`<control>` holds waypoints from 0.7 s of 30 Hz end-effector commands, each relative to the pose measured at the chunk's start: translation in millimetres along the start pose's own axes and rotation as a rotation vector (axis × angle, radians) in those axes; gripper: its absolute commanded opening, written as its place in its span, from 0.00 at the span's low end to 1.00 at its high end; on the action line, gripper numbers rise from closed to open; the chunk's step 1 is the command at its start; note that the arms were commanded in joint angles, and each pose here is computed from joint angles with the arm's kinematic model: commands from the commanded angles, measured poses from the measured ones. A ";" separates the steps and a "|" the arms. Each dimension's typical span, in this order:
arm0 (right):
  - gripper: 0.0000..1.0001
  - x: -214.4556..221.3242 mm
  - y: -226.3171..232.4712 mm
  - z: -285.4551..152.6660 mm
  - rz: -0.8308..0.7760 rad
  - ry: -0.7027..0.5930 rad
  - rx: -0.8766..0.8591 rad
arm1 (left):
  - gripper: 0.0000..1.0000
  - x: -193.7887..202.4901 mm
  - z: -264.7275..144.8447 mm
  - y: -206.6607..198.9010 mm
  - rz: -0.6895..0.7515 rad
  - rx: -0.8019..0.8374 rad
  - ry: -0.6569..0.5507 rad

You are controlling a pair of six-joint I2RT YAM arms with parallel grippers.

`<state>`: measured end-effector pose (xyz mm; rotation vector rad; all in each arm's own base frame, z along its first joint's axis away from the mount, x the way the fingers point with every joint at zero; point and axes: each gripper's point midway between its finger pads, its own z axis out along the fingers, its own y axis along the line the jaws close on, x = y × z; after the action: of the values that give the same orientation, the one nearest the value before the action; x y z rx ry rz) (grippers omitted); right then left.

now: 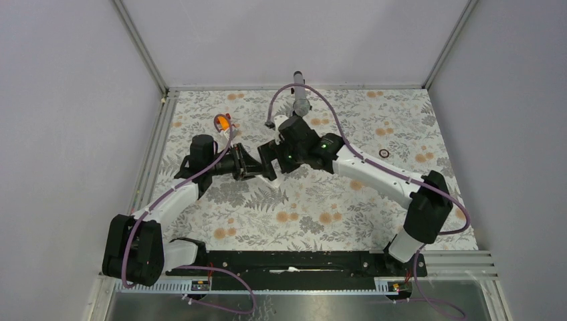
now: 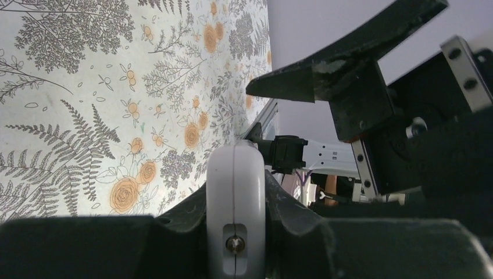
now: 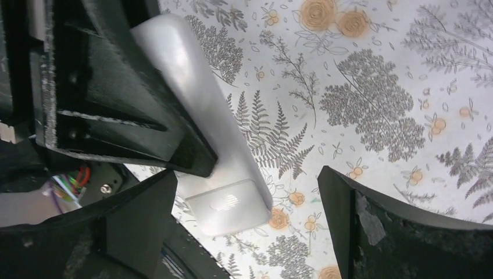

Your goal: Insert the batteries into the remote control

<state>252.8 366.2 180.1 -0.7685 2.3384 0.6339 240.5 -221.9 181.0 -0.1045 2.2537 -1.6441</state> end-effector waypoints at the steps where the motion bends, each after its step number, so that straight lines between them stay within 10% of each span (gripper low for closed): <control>1: 1.00 -38.9 1.8 -35.8 0.215 -0.178 -0.098 | 0.00 -8.8 -3.8 -25.7 0.043 0.088 0.006; 21: 0.96 -42.5 0.0 -65.0 0.601 -0.398 -0.241 | 0.00 -39.0 -15.8 -78.9 -0.004 0.218 -0.148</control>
<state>249.0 332.7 217.1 -0.0508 2.2603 1.0593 254.8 -223.9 229.0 -0.2289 2.1036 -1.7840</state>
